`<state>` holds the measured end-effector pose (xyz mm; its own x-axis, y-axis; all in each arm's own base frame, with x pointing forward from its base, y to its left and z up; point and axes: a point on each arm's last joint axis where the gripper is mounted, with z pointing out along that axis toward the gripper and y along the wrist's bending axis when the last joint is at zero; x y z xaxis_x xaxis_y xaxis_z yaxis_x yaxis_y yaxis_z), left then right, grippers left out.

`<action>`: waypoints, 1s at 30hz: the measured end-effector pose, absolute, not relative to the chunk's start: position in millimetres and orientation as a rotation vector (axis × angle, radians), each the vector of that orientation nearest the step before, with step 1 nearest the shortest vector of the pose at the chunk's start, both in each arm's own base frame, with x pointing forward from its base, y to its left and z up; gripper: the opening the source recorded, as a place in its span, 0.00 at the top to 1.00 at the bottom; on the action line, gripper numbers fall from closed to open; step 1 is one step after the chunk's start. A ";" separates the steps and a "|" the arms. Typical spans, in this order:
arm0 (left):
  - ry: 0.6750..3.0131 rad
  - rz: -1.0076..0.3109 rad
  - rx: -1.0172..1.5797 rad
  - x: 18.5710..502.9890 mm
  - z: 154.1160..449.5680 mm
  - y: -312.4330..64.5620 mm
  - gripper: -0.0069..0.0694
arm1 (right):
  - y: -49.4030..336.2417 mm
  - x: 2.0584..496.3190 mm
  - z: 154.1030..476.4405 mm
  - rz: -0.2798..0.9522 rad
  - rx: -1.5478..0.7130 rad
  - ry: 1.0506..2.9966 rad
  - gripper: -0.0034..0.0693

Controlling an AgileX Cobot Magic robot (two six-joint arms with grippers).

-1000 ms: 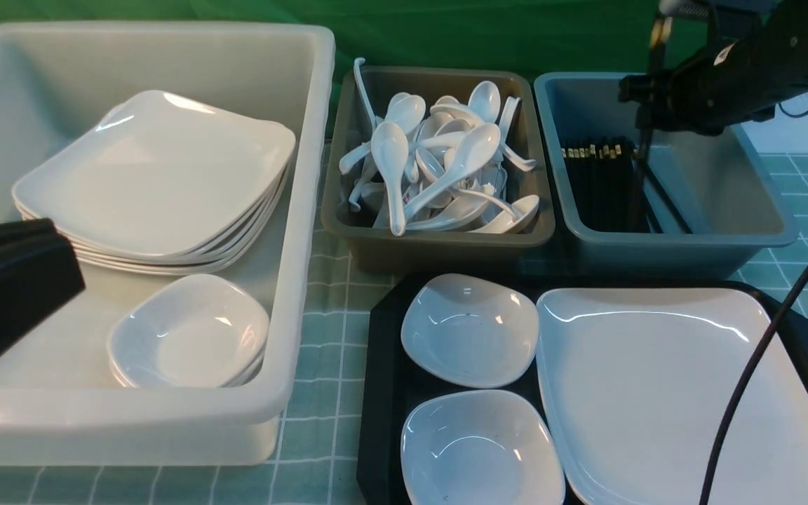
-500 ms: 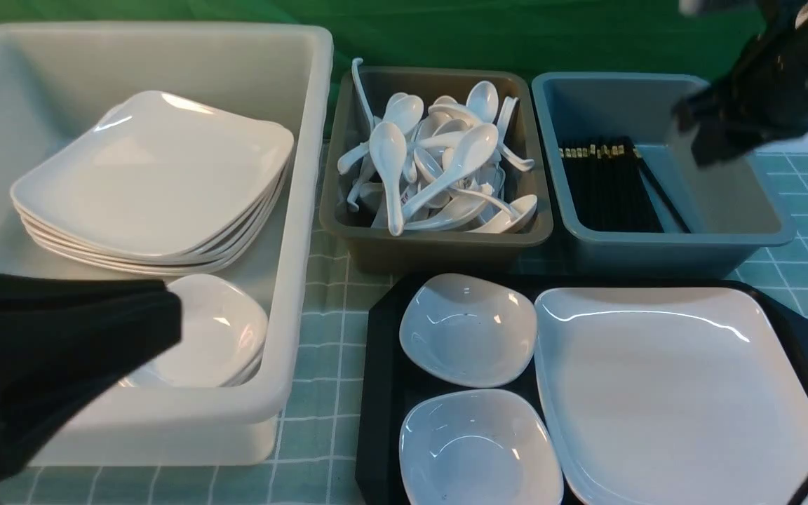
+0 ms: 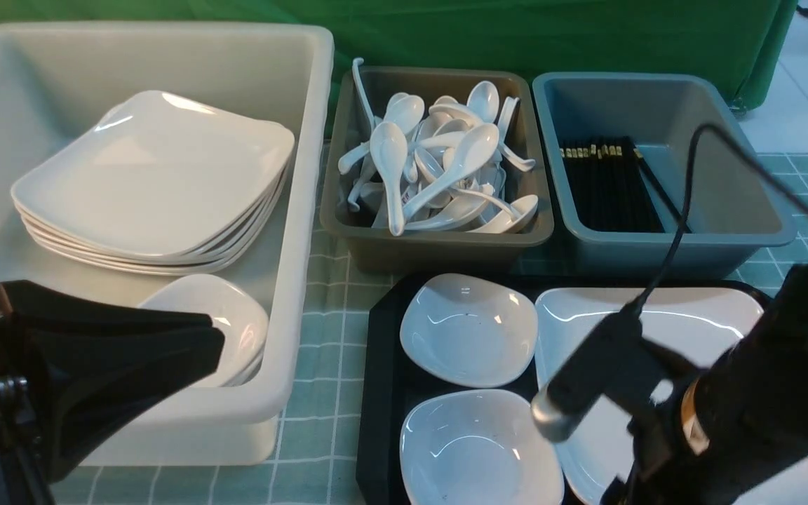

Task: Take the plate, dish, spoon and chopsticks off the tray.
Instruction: Use the right arm to grab a plate from the dinner plate

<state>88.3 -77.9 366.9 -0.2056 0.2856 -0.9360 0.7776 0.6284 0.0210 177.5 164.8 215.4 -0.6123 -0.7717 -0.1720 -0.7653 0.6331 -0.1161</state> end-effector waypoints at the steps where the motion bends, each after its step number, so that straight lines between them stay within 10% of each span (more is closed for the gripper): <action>1: 1.774 -0.569 0.863 88.3 366.8 -77.8 0.89 | 167.3 176.1 212.6 -0.037 -1.261 2.641 0.17; 21: 1.770 -0.563 0.870 88.3 366.8 -77.8 0.89 | 186.9 206.2 150.2 -0.255 -1.337 2.557 0.17; 27: 1.772 -0.565 0.874 88.1 366.5 -77.9 0.89 | 188.4 204.8 148.2 -0.284 -1.358 2.568 0.56; 30: 1.773 -0.565 0.874 88.0 366.5 -77.9 0.89 | 187.1 205.7 149.4 -0.312 -1.380 2.551 0.56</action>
